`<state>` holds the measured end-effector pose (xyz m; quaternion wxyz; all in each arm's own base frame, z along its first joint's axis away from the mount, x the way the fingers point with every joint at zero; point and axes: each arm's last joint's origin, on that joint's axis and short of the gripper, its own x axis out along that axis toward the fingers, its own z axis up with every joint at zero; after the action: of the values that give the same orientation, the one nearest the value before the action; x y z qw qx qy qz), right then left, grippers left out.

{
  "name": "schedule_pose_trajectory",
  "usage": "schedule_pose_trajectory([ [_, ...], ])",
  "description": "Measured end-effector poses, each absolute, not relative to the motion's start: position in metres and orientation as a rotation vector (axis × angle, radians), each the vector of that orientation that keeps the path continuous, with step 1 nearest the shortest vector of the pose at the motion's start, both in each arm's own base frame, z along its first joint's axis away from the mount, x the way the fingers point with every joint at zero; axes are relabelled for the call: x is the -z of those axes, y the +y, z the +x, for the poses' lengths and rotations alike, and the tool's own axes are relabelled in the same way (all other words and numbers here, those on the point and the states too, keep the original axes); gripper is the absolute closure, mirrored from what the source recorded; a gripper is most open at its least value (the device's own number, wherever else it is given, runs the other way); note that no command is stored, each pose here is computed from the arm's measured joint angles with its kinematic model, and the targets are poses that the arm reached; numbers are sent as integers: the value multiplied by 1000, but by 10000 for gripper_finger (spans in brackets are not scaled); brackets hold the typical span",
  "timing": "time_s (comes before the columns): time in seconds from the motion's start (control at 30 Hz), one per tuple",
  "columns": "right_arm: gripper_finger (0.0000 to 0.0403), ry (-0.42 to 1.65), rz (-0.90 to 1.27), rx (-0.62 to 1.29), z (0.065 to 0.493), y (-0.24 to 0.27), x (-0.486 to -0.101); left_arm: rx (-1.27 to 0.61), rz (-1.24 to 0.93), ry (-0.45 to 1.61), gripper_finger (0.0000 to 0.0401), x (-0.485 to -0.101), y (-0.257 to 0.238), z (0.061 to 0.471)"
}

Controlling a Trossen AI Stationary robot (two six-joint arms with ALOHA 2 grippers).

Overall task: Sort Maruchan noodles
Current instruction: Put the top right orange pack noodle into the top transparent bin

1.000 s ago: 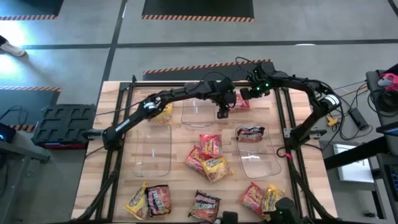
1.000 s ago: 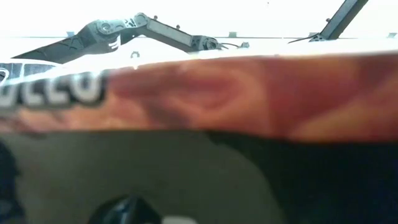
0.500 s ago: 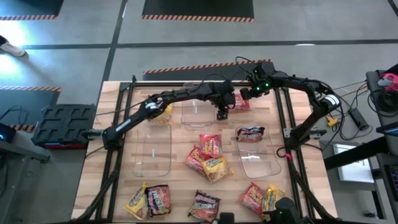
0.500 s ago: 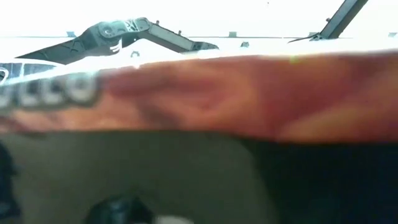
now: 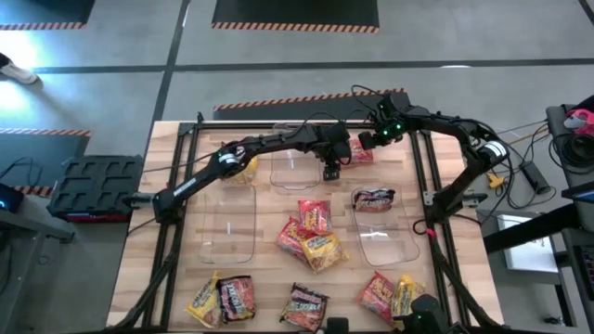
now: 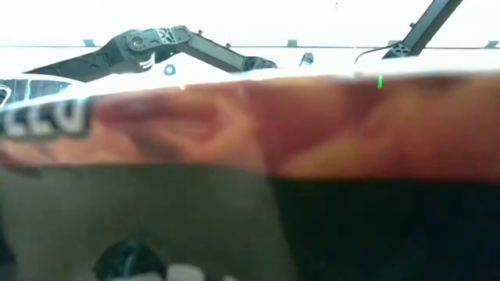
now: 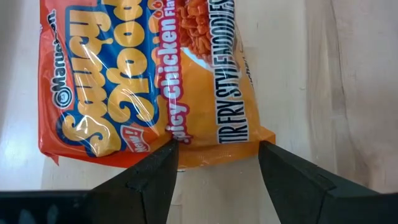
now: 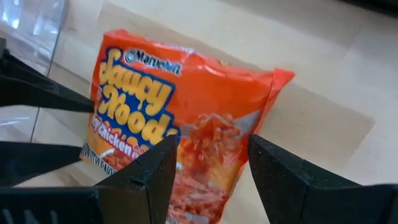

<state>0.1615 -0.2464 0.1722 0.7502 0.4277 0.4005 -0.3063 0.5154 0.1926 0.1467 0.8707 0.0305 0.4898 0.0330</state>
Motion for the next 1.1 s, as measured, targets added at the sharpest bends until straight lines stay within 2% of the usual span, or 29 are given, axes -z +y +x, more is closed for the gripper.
schedule_pose_trajectory([
  [0.27, 218, 940, 989, 726, 152, -244, -170, -68, 63, 1027, 195, -146, 193, 515],
  [0.53, 218, 944, 1011, 705, 154, -247, -162, -68, 62, 1028, 195, -146, 193, 515],
  [0.83, 218, 922, 1122, 536, 162, -254, -133, -74, 57, 1059, 195, -145, 192, 513],
  [1.1, 218, 831, 1108, 479, 156, -257, -145, -77, 62, 1046, 195, -145, 192, 514],
])
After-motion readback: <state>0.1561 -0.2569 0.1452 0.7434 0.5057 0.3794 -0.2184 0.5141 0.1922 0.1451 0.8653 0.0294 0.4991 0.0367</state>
